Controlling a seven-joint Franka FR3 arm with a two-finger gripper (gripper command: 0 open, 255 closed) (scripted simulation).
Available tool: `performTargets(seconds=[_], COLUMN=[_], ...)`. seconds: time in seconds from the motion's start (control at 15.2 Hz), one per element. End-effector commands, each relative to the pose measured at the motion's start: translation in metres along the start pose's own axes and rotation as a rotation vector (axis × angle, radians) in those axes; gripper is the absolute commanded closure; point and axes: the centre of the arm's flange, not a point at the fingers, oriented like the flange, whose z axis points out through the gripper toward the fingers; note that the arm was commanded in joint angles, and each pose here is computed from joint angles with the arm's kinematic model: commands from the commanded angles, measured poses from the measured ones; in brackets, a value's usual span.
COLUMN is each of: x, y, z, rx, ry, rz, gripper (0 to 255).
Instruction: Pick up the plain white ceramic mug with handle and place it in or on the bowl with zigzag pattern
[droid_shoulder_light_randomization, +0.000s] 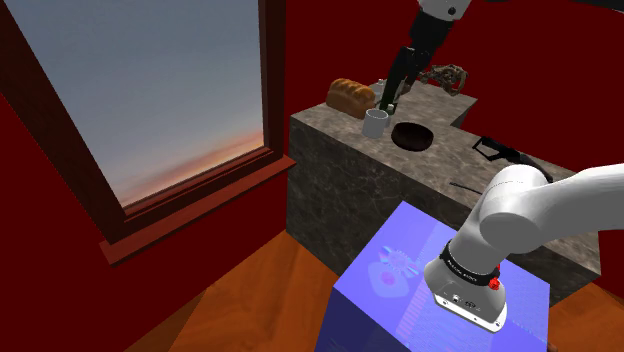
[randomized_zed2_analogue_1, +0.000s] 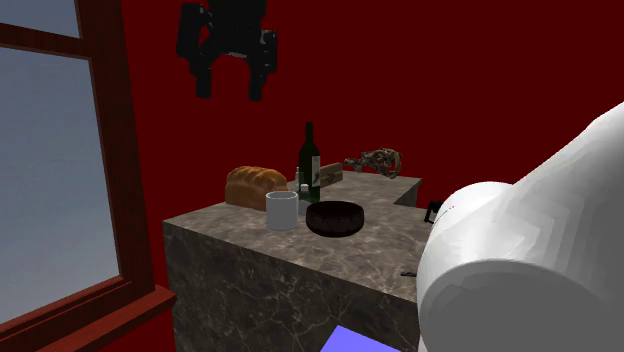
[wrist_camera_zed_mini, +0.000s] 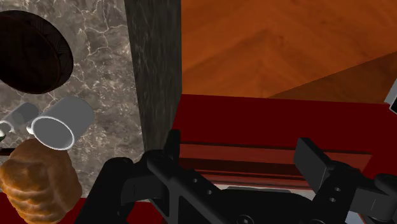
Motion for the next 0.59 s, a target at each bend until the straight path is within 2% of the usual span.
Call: performTargets(seconds=[0.0, 0.53], x=[0.0, 0.048], y=[0.0, 0.068], z=[0.0, 0.066], rx=[0.0, -0.005], ry=[0.0, -0.019], rz=[0.0, 0.037], gripper=[0, 0])
